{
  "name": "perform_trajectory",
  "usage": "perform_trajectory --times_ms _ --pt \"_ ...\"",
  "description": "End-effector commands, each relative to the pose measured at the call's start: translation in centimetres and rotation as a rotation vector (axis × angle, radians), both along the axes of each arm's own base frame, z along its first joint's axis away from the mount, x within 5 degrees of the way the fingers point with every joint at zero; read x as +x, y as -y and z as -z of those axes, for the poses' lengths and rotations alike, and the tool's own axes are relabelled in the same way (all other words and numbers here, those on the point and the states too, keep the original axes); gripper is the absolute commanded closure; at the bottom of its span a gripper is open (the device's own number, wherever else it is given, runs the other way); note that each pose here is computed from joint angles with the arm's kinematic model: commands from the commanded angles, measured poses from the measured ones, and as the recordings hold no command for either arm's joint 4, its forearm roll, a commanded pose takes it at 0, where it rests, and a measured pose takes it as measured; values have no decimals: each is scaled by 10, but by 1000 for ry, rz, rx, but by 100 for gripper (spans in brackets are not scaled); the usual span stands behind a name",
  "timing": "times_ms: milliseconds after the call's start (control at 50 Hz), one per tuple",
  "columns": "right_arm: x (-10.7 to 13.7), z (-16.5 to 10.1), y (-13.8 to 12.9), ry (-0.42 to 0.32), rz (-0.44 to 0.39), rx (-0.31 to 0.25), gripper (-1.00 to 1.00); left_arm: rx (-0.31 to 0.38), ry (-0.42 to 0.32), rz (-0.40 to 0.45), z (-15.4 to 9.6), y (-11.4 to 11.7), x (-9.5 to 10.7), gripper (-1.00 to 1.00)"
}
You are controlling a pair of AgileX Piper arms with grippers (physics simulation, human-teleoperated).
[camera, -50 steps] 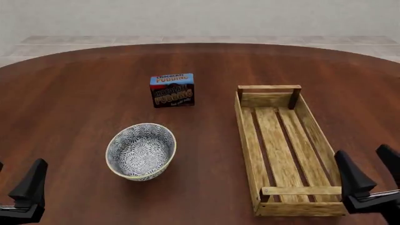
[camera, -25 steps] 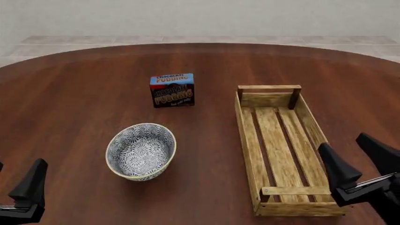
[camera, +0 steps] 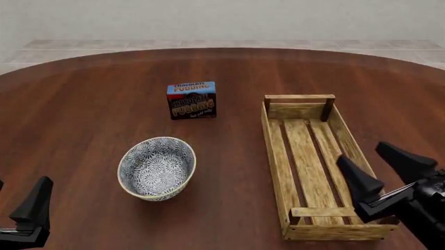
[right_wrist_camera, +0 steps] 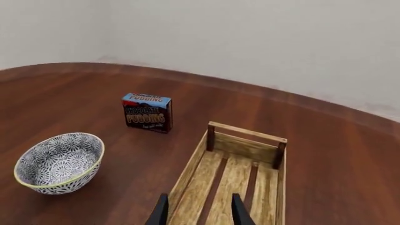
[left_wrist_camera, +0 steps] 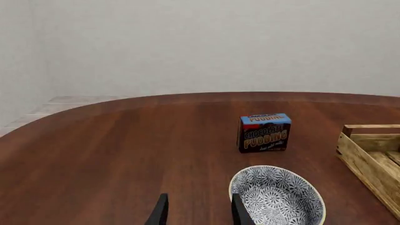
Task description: Pick up the bowl on the left and put it in the tray.
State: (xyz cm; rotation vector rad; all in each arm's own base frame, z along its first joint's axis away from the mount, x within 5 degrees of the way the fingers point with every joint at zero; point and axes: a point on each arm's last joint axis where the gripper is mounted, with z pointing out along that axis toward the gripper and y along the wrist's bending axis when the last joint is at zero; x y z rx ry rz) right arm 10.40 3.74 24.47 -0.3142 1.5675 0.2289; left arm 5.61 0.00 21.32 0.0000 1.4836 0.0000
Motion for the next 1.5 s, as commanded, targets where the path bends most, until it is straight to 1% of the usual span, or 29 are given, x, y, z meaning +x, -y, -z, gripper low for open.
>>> perform_trajectory --times_ms 20,140,200,240,300,360,400,480,540,560,600,640,920,940,960,1020,1060,1120,1180,1200,1240,1260,1300,1340,1380,1400,1440,1460,1500 --pt "5 -5 -6 -21 -37 -11 -100 0 0 0 0 0 0 -100" --pt "6 -7 -10 -40 -60 -6 -100 0 0 0 0 0 0 -100" --pt "6 -9 -15 -57 -97 -8 -100 0 0 0 0 0 0 -100" --pt "9 -10 -17 -61 -102 -34 -100 0 0 0 0 0 0 -100" --pt "9 -15 -19 -79 -118 -20 -100 0 0 0 0 0 0 -100" --pt "11 -16 -20 -78 -124 -59 -100 0 0 0 0 0 0 -100" --pt "10 -19 -19 -70 -115 -52 -100 0 0 0 0 0 0 -100" --pt "9 -22 -23 -90 -146 -28 -100 0 0 0 0 0 0 -100" --pt "10 -21 -27 -89 -174 -65 -100 0 0 0 0 0 0 -100" --pt "10 -22 -29 -105 -183 -38 -100 0 0 0 0 0 0 -100" --pt "11 -23 -29 -89 -179 -68 -100 0 0 0 0 0 0 -100" --pt "12 -24 -30 -92 -182 -61 -100 0 0 0 0 0 0 -100" --pt "19 -30 -44 -106 -246 -102 -100 0 0 0 0 0 0 -100" --pt "19 -32 -47 -120 -261 -93 -100 0 0 0 0 0 0 -100" --pt "18 -36 -50 -142 -273 -56 -100 0 0 0 0 0 0 -100" --pt "18 -40 -51 -140 -282 -73 -100 0 0 0 0 0 0 -100" --pt "16 -44 -56 -165 -311 -54 -100 0 0 0 0 0 0 -100" --pt "17 -53 -57 -152 -316 -84 -100 0 0 0 0 0 0 -100" --pt "17 -58 -59 -158 -328 -85 -100 0 0 0 0 0 0 -100" --pt "17 -58 -60 -158 -333 -100 -100 0 0 0 0 0 0 -100" --pt "17 -59 -62 -170 -345 -94 -100 0 0 0 0 0 0 -100" --pt "18 -57 -65 -174 -356 -118 -100 0 0 0 0 0 0 -100" --pt "18 -58 -67 -186 -361 -106 -100 0 0 0 0 0 0 -100" --pt "19 -59 -68 -182 -363 -124 -100 0 0 0 0 0 0 -100" --pt "18 -60 -69 -186 -369 -116 -100 0 0 0 0 0 0 -100" --pt "20 -57 -74 -197 -390 -145 -100 0 0 0 0 0 0 -100" --pt "21 -55 -75 -199 -391 -154 -100 0 0 0 0 0 0 -100" --pt "21 -55 -77 -209 -396 -142 -100 0 0 0 0 0 0 -100" --pt "23 -54 -79 -209 -400 -168 -100 0 0 0 0 0 0 -100"
